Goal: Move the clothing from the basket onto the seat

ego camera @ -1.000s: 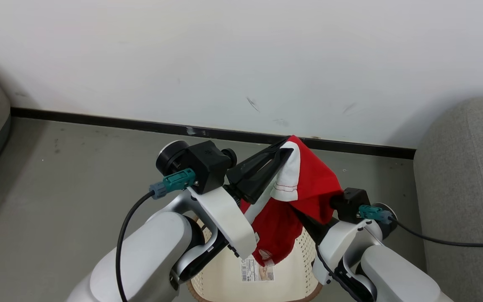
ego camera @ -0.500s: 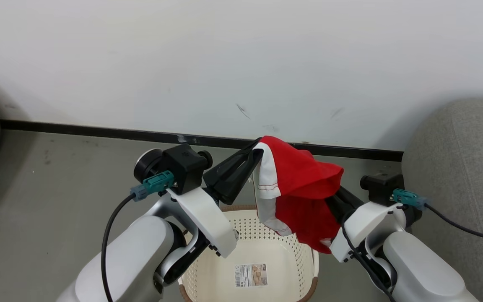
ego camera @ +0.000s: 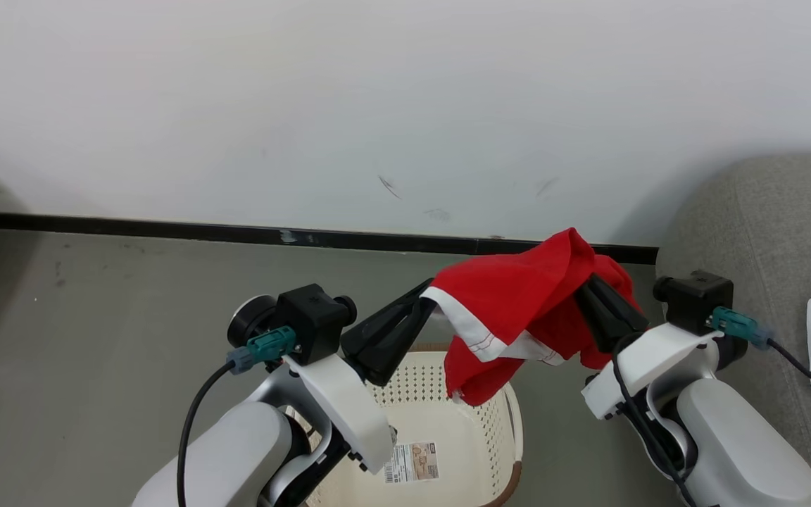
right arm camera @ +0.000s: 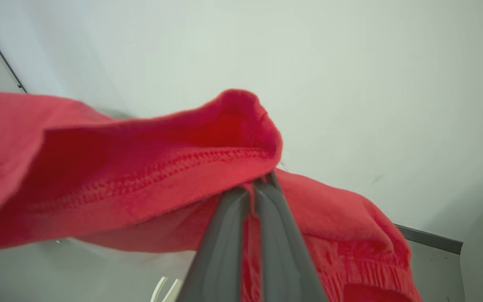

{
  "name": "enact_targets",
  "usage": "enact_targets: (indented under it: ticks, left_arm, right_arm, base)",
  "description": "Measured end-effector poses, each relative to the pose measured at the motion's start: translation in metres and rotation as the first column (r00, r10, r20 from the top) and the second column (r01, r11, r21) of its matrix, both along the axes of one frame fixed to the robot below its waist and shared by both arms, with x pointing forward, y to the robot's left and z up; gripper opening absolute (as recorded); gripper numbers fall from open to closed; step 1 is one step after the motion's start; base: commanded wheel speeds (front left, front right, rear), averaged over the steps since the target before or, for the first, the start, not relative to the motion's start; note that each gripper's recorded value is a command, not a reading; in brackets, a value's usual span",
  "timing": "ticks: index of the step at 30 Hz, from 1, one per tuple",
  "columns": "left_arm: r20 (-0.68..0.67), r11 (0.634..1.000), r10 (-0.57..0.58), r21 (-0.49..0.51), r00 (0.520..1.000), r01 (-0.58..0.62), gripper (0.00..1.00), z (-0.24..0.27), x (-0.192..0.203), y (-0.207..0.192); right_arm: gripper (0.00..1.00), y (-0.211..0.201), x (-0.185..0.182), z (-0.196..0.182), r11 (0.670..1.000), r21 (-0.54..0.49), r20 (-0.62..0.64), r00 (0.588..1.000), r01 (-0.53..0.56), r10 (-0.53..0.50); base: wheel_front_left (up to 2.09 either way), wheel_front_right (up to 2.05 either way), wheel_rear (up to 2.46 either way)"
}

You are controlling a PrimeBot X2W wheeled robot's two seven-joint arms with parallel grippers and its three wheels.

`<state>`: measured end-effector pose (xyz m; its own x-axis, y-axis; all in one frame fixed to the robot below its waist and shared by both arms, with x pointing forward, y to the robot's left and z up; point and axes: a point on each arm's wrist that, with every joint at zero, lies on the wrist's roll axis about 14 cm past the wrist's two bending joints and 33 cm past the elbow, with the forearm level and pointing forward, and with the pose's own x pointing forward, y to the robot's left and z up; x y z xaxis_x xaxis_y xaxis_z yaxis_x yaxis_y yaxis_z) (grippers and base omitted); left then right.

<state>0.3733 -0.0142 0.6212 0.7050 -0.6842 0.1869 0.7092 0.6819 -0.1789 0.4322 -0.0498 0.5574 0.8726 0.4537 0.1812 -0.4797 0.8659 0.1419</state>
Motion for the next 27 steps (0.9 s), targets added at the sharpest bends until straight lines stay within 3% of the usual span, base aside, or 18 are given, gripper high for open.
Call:
enact_targets:
  ticks: [10,11,12,13,27]
  left_arm:
    - [-0.047,0.999,-0.035,-0.001,0.998,0.035,0.01,-0.016,-0.008,-0.009]
    - [-0.045,0.999,-0.038,-0.005,0.998,0.038,0.33,-0.016,-0.008,-0.010]
    - [-0.045,0.999,-0.042,-0.007,0.998,0.041,0.81,-0.016,-0.009,-0.011]
    - [-0.044,0.999,-0.045,-0.007,0.998,0.045,1.00,-0.015,-0.009,-0.012]
    - [-0.026,0.991,-0.135,-0.012,0.991,0.135,1.00,-0.012,-0.020,-0.035]
  right_arm:
    - [0.00,-0.030,-0.002,0.004,0.996,0.013,0.019,0.996,0.084,-0.084]
    - [0.00,-0.033,-0.002,0.004,0.996,0.010,0.023,0.995,0.092,-0.092]
    - [0.00,-0.037,-0.002,0.005,0.995,0.011,0.027,0.994,0.102,-0.103]
    - [0.00,-0.040,-0.003,0.006,0.994,0.010,0.031,0.993,0.111,-0.111]
    - [0.00,-0.101,-0.015,0.014,0.963,0.002,0.073,0.960,0.269,-0.269]
  base:
    - [0.00,0.00,0.00]
    - [0.00,0.00,0.00]
    - [0.00,0.00,0.00]
    - [0.00,0.00,0.00]
    - [0.00,0.00,0.00]
